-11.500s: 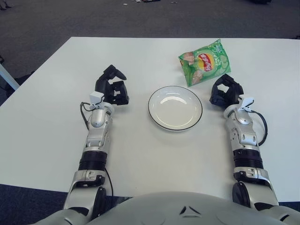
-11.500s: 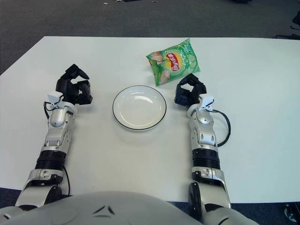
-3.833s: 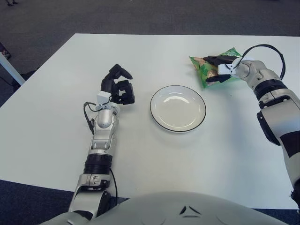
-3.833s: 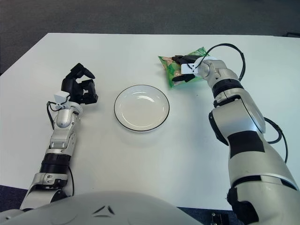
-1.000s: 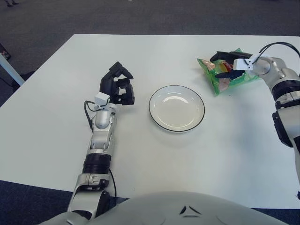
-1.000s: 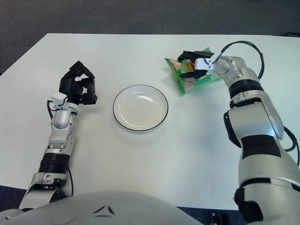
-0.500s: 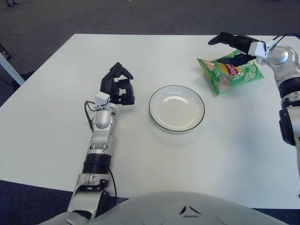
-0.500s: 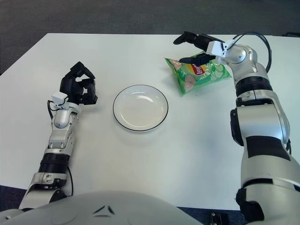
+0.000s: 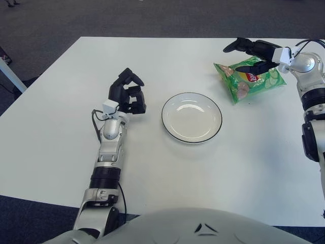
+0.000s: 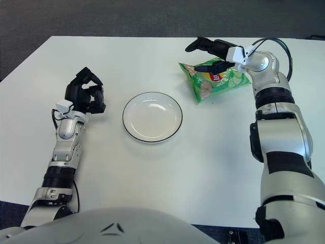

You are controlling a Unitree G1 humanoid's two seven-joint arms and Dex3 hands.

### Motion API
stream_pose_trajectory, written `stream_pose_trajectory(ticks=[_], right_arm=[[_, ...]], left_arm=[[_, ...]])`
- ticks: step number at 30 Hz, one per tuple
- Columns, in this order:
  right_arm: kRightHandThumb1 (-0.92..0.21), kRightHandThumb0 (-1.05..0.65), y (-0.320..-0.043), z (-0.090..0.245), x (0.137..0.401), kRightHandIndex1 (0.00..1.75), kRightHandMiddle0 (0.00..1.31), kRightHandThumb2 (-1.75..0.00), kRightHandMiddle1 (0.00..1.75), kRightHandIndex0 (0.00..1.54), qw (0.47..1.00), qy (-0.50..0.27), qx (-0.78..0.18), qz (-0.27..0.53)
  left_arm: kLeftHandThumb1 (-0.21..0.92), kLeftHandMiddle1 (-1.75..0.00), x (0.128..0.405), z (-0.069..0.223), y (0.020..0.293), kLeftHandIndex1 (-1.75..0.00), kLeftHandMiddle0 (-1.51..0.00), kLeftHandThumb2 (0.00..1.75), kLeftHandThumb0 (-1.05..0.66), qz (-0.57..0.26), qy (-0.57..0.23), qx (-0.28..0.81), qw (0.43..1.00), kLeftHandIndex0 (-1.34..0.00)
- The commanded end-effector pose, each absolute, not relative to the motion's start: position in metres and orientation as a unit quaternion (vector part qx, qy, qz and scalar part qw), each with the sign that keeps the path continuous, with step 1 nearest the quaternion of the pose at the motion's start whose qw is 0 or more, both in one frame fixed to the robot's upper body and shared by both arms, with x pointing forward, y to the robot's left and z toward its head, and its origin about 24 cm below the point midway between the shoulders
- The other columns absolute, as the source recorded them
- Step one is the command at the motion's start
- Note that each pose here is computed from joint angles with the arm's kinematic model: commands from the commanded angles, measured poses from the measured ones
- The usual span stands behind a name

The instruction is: Put the snack into the plate.

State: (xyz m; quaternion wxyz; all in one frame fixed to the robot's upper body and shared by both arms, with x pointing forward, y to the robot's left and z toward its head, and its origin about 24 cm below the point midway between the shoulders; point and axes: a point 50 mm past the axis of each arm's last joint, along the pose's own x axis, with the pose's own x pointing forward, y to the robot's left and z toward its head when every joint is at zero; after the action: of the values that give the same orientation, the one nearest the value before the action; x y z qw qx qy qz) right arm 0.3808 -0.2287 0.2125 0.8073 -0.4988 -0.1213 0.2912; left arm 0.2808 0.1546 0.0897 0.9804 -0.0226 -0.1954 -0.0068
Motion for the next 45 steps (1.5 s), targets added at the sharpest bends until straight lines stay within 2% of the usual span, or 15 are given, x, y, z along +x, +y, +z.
stream_pose_trajectory(ticks=[1,12,21,30,42,45], right_arm=[[-0.92,-0.94,-0.234,0.230,0.378,0.08,0.00,-0.44,0.84,0.09,0.816,-0.150,-0.487,0.273],[-0.91,-0.94,-0.243,0.238,0.378,0.11,0.00,-0.42,0.89,0.12,0.814,-0.148,-0.519,0.217],[-0.84,-0.92,-0.255,0.221,0.388,0.17,0.00,-0.49,0.95,0.07,0.796,-0.098,-0.579,0.145],[-0.83,-0.94,-0.260,0.221,0.390,0.17,0.00,-0.51,0.88,0.01,0.784,-0.086,-0.604,0.118],[-0.88,-0.96,-0.269,0.213,0.392,0.05,0.00,-0.45,0.71,0.00,0.768,-0.050,-0.630,0.100],[-0.90,-0.96,-0.270,0.197,0.392,0.02,0.00,-0.42,0.65,0.00,0.763,-0.028,-0.638,0.100]], left_arm=[[0.28,-1.75,0.253,0.029,0.153,-1.75,-1.34,1.35,-0.49,0.016,-0.076,-0.050,0.996,-0.64],[0.27,-1.75,0.252,0.029,0.154,-1.75,-1.34,1.38,-0.50,0.014,-0.081,-0.048,0.995,-0.65],[0.28,-1.75,0.252,0.028,0.155,-1.75,-1.34,1.36,-0.50,0.012,-0.081,-0.046,0.996,-0.64],[0.29,-1.75,0.251,0.028,0.157,-1.75,-1.34,1.35,-0.49,0.014,-0.086,-0.042,0.995,-0.64],[0.28,-1.75,0.250,0.028,0.157,-1.75,-1.35,1.36,-0.50,0.018,-0.085,-0.040,0.995,-0.64],[0.28,-1.75,0.250,0.029,0.157,-1.75,-1.35,1.36,-0.50,0.017,-0.085,-0.044,0.995,-0.65]])
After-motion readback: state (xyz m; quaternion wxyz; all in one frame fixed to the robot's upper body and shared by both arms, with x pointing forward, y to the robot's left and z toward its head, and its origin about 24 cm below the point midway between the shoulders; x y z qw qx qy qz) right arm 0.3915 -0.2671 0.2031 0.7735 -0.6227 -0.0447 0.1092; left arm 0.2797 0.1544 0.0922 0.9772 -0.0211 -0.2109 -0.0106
